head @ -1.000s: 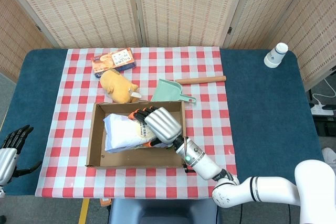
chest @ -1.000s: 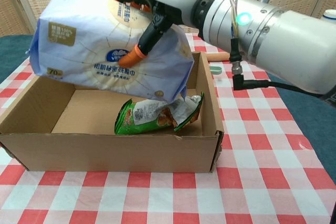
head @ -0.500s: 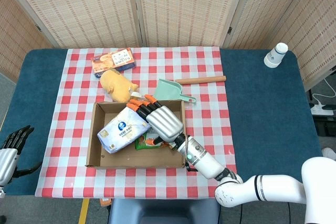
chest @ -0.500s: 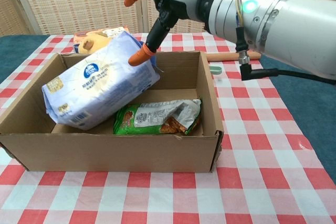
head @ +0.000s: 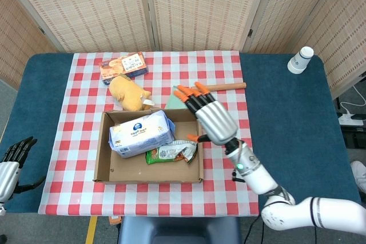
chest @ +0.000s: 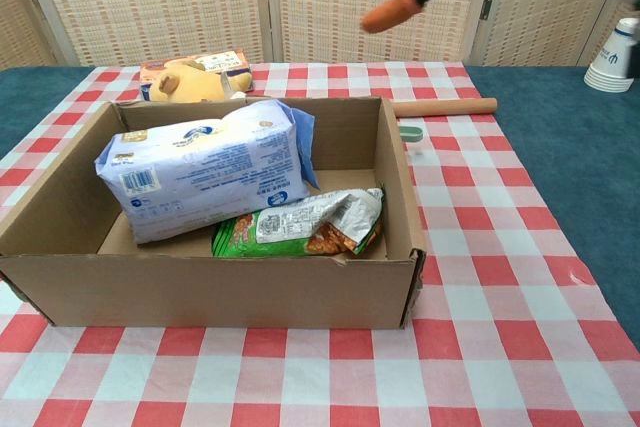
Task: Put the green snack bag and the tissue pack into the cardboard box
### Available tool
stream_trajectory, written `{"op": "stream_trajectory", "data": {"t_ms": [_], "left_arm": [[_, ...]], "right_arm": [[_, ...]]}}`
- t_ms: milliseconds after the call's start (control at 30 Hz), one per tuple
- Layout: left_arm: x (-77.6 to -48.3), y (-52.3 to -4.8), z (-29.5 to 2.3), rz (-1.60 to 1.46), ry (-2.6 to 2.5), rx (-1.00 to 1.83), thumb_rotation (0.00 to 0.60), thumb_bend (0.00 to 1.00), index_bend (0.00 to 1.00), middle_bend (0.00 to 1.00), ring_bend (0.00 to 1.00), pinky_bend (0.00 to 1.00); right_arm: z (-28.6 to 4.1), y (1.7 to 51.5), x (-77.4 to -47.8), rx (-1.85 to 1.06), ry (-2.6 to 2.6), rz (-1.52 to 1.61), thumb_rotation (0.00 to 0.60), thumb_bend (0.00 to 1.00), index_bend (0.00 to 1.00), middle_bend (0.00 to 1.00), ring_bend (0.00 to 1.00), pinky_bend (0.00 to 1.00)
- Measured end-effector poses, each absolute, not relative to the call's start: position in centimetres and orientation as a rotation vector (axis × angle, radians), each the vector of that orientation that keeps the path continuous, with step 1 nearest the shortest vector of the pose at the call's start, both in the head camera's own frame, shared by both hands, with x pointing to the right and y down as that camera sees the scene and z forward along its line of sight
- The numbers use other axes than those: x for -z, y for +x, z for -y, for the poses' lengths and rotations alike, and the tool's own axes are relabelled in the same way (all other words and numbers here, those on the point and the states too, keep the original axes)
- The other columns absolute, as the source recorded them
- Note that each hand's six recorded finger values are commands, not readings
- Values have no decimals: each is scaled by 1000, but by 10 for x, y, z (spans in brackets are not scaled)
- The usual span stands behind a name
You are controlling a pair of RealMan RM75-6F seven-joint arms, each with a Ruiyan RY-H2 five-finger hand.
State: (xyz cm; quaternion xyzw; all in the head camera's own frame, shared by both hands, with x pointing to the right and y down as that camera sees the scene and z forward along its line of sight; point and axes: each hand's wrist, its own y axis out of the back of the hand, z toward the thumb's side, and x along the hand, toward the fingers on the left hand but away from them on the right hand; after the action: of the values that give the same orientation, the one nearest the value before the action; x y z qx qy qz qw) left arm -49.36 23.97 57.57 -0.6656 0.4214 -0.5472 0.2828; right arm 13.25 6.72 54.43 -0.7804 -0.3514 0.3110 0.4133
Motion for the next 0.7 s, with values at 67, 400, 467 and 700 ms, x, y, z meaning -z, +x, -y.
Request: {"op": "stream_trajectory", "data": {"t_ms": [67,400,467,700], "left_arm": [[-576,-493,-240,-1128,-1781,1465,600,203,0,0,0,75],[-579,-492,-240,-1104,-1767,1481,600,203,0,0,0,75],[-580,-492,-241,-1099,-1758,1489,600,203,0,0,0,75],[-581,-496,-240,-1105,-1733,1514,600,203,0,0,0,75]], "right_arm": [[-67,159,-540,-824,-1909,901,600,0,0,0,0,0],[-95,309,-525,-1070,-1610,956,600,0,0,0,0,0],[-105,336,-526,-1097,-1552,950,600,0,0,0,0,0],[-162,442,-537,-1310,-1439,927,600,0,0,0,0,0]]}}
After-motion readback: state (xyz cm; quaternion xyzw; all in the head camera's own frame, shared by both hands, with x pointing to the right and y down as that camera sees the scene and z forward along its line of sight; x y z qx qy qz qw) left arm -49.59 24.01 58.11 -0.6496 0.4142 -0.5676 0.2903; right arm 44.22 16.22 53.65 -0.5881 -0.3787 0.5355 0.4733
